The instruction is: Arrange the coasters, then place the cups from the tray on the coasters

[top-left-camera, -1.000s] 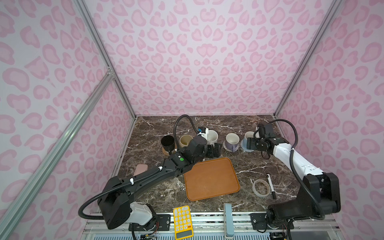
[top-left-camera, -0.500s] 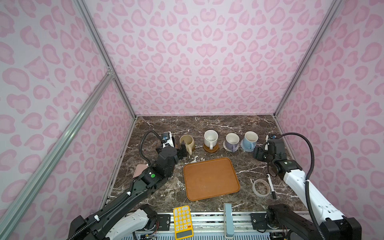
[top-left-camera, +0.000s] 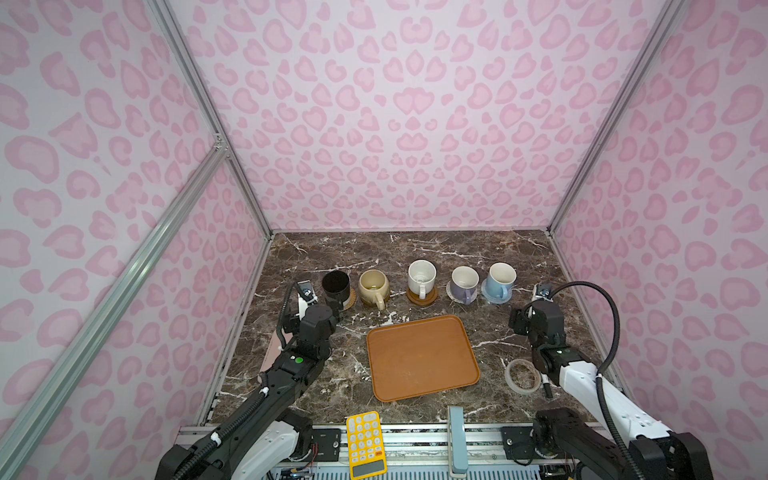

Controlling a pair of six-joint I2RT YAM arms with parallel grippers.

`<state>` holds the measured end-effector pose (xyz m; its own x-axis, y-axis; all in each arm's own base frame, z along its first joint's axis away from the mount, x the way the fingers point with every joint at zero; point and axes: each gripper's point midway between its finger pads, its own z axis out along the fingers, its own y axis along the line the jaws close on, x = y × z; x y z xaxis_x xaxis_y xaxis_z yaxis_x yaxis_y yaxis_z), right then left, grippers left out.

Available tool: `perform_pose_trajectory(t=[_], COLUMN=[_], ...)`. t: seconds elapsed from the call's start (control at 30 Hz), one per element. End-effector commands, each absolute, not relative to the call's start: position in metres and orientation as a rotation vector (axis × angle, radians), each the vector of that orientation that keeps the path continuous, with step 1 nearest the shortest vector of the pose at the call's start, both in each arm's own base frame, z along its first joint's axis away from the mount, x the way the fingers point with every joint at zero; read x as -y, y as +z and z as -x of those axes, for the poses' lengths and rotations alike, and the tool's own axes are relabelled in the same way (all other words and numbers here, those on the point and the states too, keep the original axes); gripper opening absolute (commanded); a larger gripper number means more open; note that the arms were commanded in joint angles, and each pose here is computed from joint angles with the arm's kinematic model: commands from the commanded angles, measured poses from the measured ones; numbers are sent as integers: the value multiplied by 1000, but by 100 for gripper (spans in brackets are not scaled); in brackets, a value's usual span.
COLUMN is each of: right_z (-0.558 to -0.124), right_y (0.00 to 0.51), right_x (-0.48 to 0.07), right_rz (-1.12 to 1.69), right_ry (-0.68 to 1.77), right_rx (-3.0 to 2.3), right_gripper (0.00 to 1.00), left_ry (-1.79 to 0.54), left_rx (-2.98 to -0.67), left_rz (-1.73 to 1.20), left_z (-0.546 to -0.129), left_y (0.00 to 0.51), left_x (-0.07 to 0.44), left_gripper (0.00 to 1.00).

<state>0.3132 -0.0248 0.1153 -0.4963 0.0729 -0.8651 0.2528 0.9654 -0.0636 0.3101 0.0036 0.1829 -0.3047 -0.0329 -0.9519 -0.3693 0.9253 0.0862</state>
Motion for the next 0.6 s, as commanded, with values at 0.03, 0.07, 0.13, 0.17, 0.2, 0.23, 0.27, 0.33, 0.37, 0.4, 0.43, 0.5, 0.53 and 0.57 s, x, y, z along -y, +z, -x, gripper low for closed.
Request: perform_pose_trajectory(t=[0.03, 0.07, 0.13, 0.17, 0.2, 0.23, 0.27, 0.33, 0.37, 0.4, 0.43, 0.5, 0.53, 0.57], right_z=[-329, -329, -330, -331, -333, -335, -336, -340, -342, -343, -345, -349, -351, -352], right_y=[149, 150, 150, 149, 148, 146, 144, 138, 137, 135, 133, 130, 129, 128], right_x=[28, 31, 35, 36, 37, 37, 38, 38, 37, 36, 35, 35, 36, 36], right_rz=[-183, -181, -197, -202, -212, -209, -210, -202, -197, -194, -194, -191, -194, -194], right_ry=[-259, -276, -281, -268, -260, -261, -265, -261, -251, -244, -238, -240, -245, -250], right_rx=[-1887, -1873, -1831, -1816, -1805, -1805, -1807, -1817, -1818, -1819, -1815, -1816, -1816, -1819], right_gripper=[86, 87, 87, 87, 87, 87, 87, 87, 87, 87, 87, 87, 87, 87], left_ry=[302, 279, 248, 232, 217, 210, 212, 232, 232, 228, 218, 164, 153, 158], left_rx=[-1763, -1757, -1762, -1756, -1754, -1753, -1758, -1759, -1756, -1762, -1758, -1755, -1763, -1774], left_rz=[232, 212, 248, 255, 249, 246, 245, 245, 250, 248, 268, 248, 244, 245], left_z=[-321, -323, -326, -327, -330, -332, -333, -336, -336, -337, -339, -343, -345, -347], left_y=[192, 189, 182, 180, 179, 177, 176, 174, 172, 167, 164, 158, 153, 147], left_x=[-5, -3, -11, -13, -14, -14, -15, -18, -20, -21, -25, -23, -24, -26], left_gripper=[97, 97, 97, 97, 97, 97, 97, 97, 97, 97, 97, 97, 97, 97])
